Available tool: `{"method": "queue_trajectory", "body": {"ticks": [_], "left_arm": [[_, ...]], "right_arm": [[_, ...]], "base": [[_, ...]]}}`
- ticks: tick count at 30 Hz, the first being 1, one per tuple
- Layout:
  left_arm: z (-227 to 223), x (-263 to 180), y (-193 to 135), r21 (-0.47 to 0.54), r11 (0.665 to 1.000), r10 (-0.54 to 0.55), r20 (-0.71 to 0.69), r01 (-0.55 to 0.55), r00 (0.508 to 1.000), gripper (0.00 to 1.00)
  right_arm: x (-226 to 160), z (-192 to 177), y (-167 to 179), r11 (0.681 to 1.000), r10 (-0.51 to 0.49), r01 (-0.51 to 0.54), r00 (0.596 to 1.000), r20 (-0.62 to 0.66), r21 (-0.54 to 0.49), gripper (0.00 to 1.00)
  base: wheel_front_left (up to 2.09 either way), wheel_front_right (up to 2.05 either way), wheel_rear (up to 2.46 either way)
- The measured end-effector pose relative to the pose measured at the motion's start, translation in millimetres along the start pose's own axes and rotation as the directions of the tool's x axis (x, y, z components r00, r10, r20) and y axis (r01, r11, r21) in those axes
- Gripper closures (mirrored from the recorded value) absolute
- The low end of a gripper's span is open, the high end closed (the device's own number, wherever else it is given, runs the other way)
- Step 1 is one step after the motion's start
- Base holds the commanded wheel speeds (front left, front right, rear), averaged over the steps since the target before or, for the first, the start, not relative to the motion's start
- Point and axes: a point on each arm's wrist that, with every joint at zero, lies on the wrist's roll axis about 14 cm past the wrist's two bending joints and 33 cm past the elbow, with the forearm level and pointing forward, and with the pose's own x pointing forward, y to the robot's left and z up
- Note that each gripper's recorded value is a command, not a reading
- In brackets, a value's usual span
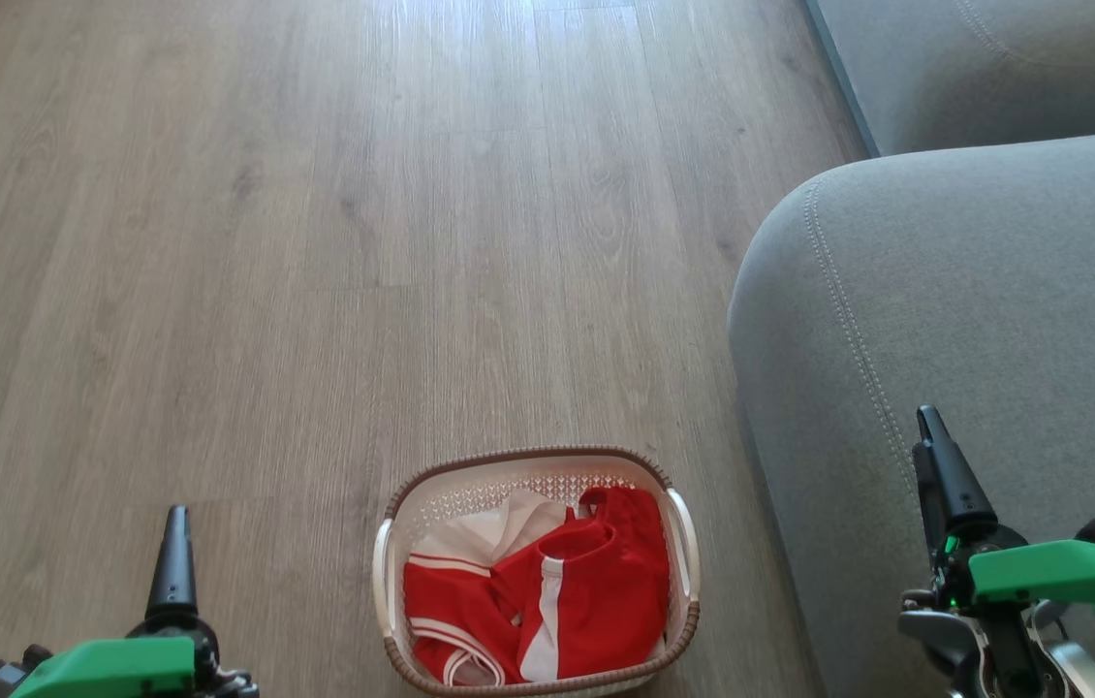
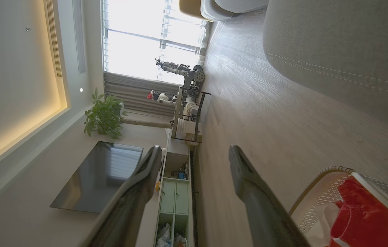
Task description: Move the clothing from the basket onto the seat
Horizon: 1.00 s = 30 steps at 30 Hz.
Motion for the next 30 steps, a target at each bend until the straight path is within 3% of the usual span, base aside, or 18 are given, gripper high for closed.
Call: {"method": "queue_trajectory", "body": {"ticks": [12, 30], "left_arm": [[-6, -3, -8, 0.203, 0.979, -0.021, 0.006, 0.019, 1.000, 0.00], [-14, -6, -13, 0.493, 0.869, -0.046, 0.008, 0.036, 0.999, 0.00]], "right_arm": [[2, 2, 19, 0.984, 0.081, -0.078, 0.997, 0.008, -0.160, 0.00], [-2, -2, 28, 0.914, 0.138, -0.128, 0.990, -0.001, -0.386, 0.00]], "base": [[0.00, 0.00, 0.00], [0.00, 0.00, 0.00]]}}
